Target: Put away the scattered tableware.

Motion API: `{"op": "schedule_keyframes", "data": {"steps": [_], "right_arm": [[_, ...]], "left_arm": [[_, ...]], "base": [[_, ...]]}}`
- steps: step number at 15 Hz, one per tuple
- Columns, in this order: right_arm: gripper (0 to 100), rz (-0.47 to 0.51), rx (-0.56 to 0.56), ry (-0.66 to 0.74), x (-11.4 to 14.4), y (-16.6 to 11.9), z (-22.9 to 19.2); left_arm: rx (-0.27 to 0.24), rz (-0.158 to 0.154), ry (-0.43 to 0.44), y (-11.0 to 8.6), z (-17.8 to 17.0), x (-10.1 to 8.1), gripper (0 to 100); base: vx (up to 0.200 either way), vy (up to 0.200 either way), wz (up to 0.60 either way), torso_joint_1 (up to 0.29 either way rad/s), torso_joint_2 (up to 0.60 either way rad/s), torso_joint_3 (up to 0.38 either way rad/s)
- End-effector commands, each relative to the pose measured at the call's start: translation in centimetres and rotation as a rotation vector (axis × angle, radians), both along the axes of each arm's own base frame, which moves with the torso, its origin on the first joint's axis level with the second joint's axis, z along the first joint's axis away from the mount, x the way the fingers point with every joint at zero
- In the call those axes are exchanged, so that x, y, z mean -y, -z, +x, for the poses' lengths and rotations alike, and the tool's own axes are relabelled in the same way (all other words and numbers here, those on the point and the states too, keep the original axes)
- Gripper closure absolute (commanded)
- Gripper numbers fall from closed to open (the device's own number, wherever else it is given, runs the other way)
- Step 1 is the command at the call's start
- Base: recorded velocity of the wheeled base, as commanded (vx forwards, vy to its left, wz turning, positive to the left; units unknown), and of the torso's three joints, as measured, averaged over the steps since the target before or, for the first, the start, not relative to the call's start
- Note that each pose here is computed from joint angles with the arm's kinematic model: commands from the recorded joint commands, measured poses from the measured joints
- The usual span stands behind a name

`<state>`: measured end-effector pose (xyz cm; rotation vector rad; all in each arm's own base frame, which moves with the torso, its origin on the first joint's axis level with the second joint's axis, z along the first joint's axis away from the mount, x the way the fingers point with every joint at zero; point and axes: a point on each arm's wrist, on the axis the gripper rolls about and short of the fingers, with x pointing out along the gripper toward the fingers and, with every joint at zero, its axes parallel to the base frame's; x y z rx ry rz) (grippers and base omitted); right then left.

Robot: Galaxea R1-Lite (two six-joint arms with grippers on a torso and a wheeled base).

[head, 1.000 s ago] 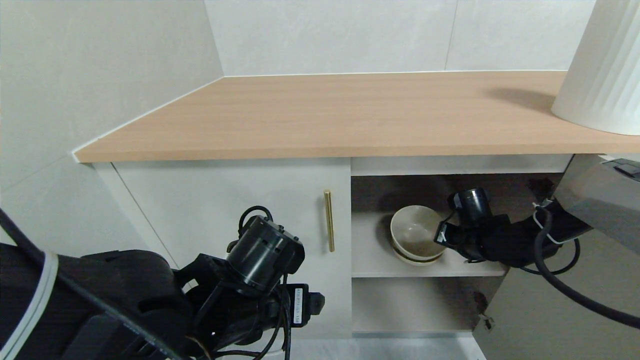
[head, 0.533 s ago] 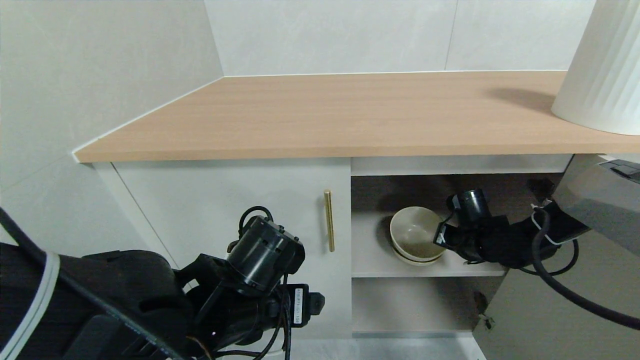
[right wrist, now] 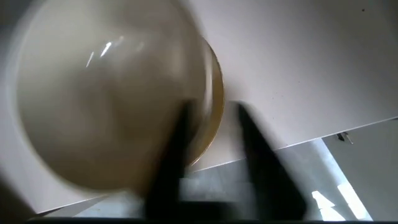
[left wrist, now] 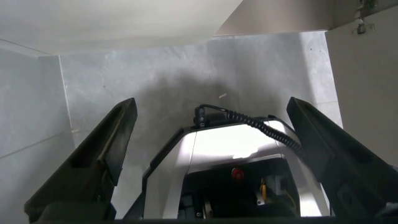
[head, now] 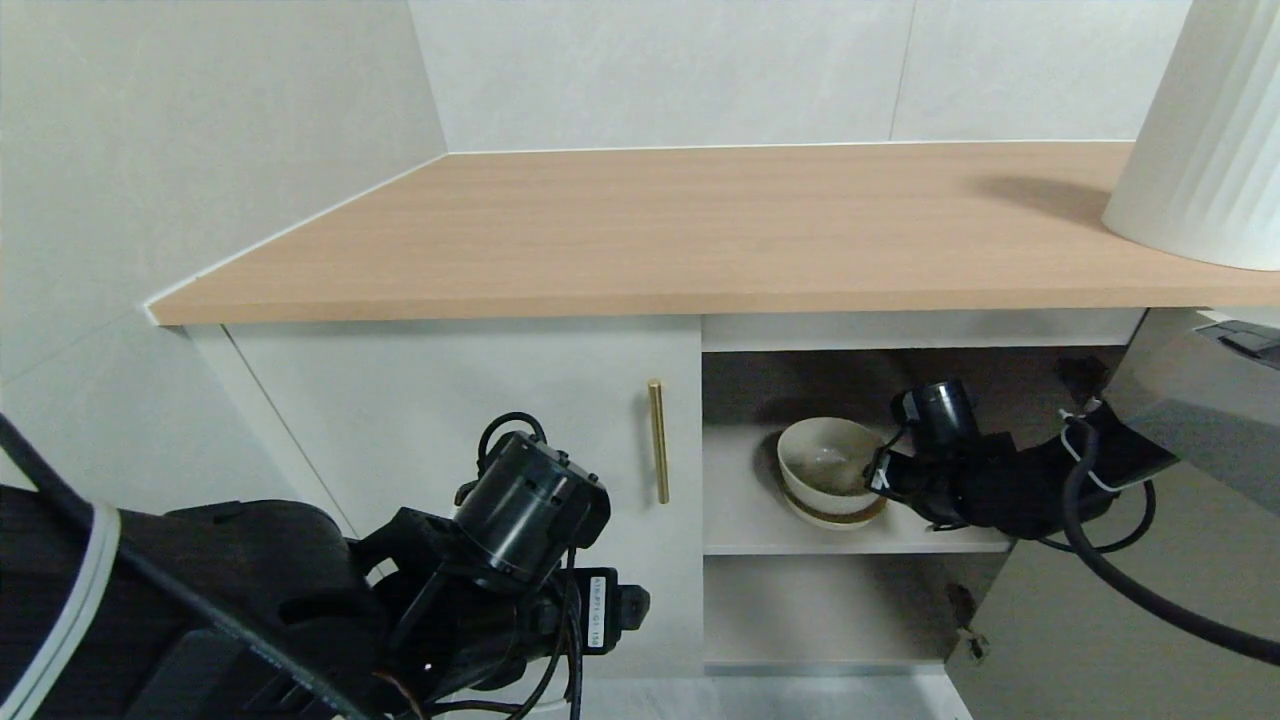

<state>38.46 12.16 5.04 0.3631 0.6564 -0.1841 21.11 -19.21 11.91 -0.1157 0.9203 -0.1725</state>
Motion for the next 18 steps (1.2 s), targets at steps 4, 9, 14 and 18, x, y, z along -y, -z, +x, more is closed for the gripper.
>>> {"op": "schedule_keyframes", "data": {"steps": [4, 9, 14, 18], "right_arm": [[0, -0.002, 0.001, -0.005, 0.0, -0.2, -0.2], [0, -0.102, -0.075, -0.211, -1.5, -3.5, -6.7], [0, -0.117, -0.107, -0.343, 0.0, -7.5, -14.2], [0, -0.086, -0.052, -0.381, 1.1, -9.3, -17.3]], "left_arm": [[0.002, -0.003, -0.001, -0.1, 0.0, 0.0, 0], [0.073, -0.019, -0.051, -2.3, 0.3, -2.5, 0], [0.111, -0.001, -0.073, -3.4, -1.7, -6.2, 0], [0.119, -0.005, -0.093, -3.6, -2.3, -7.1, 0]], "base": [[0.000, 0.000, 0.00, 0.000, 0.00, 0.000], [0.000, 0.000, 0.00, 0.000, 0.00, 0.000], [0.000, 0.000, 0.00, 0.000, 0.00, 0.000], [0.000, 0.000, 0.00, 0.000, 0.00, 0.000]]}}
